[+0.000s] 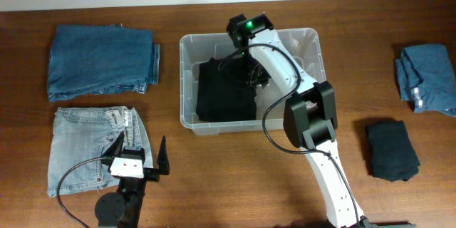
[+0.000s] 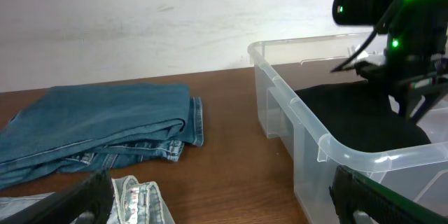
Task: Pack container
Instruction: 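Lower the black garment into the bin's left side and release, then withdraw the right gripper to the dark grey garment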
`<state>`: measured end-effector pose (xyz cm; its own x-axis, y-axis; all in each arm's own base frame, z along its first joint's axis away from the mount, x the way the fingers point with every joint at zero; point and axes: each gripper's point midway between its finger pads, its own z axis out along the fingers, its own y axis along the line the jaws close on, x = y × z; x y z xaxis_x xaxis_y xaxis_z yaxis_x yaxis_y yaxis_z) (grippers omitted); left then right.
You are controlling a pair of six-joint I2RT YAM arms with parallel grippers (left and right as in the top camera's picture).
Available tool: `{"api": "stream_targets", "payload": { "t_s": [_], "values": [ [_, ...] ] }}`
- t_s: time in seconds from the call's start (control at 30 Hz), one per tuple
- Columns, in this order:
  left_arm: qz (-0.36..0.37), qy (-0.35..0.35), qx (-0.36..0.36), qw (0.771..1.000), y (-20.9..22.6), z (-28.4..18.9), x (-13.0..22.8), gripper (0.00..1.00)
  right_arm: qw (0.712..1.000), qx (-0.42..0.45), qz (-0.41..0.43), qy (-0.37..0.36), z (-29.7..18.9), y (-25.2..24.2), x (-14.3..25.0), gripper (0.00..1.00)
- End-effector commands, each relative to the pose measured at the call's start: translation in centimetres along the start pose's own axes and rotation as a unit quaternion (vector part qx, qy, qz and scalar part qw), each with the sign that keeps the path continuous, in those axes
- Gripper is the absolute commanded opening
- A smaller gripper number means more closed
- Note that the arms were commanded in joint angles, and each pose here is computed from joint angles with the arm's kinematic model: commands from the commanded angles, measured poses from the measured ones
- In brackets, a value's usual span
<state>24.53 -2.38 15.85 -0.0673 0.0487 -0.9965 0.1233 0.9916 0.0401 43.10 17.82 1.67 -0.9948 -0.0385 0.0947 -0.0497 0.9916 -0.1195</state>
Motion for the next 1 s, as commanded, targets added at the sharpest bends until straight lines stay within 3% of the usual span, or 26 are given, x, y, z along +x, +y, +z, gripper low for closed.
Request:
{"api": "stream_targets", "payload": {
  "t_s": [0.0, 0.47, 0.53, 0.73, 0.97],
  "values": [
    [0.007, 0.002, -0.001, 1.000, 0.1, 0.0, 0.1, 0.99, 1.000, -0.009, -0.007, 0.011, 0.5, 1.1, 0.8, 0.17],
    [0.007, 0.002, -0.001, 1.000, 0.1, 0.0, 0.1, 0.99, 0.999, -0.040, -0.033, 0.005, 0.1, 4.0, 1.2, 0.14],
    [0.007, 0.002, -0.001, 1.000, 0.1, 0.0, 0.1, 0.99, 0.999, -0.028, -0.025, -0.001, -0.5, 3.3, 1.0, 0.21],
    [0.007, 0.002, -0.001, 1.000, 0.1, 0.0, 0.1, 0.99, 0.998, 0.008, -0.010, -0.054, -6.2, 0.9, 0.5, 0.29],
    [0.007, 0.002, -0.001, 1.000, 0.1, 0.0, 0.1, 0.99, 0.983, 0.004, 0.030, -0.180, -18.5, -5.6, 1.0, 0.49]
  ]
}}
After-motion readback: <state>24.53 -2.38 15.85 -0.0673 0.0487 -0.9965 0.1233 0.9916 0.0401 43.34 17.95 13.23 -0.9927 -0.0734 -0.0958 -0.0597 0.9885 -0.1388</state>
